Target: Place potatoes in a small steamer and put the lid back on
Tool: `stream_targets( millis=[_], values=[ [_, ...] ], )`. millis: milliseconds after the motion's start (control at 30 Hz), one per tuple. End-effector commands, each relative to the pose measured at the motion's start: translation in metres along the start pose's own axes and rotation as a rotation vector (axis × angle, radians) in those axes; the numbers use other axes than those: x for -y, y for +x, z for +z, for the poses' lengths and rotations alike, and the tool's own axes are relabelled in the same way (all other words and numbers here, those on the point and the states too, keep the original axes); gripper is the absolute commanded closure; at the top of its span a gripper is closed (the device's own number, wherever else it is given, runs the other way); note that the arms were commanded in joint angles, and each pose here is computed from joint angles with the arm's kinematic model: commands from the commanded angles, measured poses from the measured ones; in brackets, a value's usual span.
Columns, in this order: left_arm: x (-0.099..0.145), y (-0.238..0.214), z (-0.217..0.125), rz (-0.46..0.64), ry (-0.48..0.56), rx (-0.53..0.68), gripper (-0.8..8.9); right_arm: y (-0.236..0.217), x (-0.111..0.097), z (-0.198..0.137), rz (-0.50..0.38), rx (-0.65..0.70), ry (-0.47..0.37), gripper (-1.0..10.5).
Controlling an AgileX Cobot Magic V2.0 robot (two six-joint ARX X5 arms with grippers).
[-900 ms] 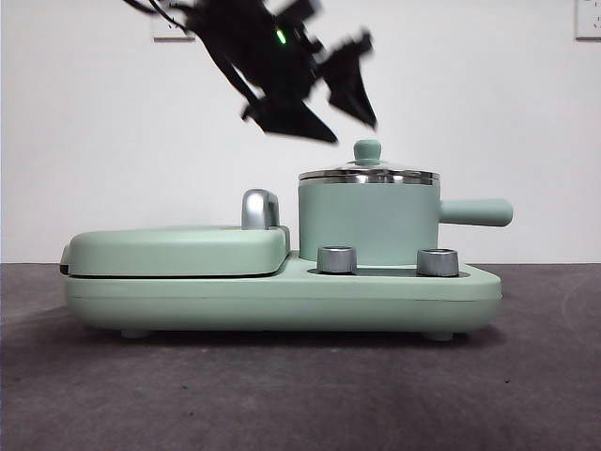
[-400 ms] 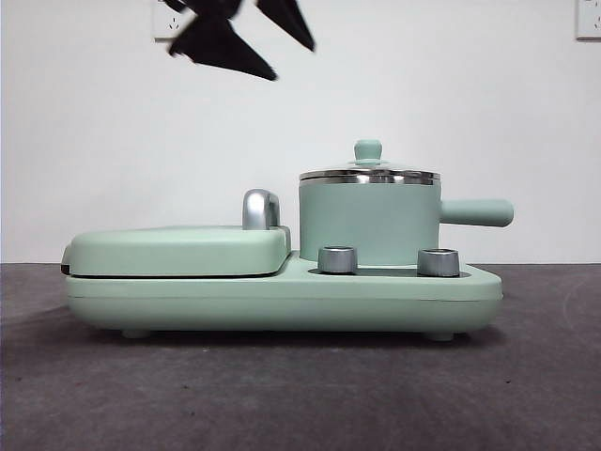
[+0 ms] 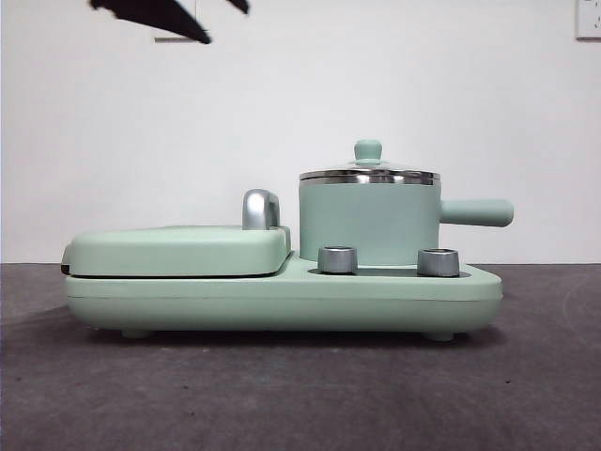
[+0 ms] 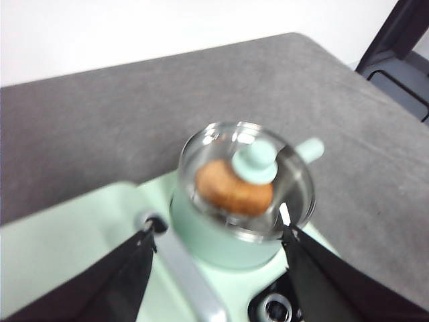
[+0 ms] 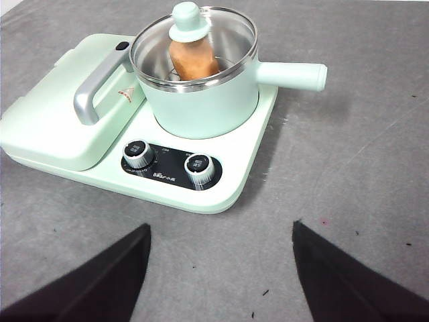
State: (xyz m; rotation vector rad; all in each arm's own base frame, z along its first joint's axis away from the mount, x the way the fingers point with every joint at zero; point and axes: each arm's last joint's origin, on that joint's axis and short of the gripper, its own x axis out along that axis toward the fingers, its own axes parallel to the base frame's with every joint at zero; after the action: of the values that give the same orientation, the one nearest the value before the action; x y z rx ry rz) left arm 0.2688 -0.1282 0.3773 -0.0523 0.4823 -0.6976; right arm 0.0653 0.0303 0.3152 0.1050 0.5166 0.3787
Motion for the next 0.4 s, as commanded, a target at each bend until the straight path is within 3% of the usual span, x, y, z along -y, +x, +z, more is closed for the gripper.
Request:
stream_targets(
  millis=[33, 400],
  values=[
    [0.000, -0.010, -0.014, 0.006, 0.005, -0.004, 5.03, 0.000, -0.001, 0.001, 0.025, 0.002, 0.000, 6.2],
    [0.005, -0.061, -0.102, 0.024, -0.136, 0.022, 5.03, 0.014, -0.003, 0.004, 0.065, -0.073, -0.044, 6.2]
  ],
)
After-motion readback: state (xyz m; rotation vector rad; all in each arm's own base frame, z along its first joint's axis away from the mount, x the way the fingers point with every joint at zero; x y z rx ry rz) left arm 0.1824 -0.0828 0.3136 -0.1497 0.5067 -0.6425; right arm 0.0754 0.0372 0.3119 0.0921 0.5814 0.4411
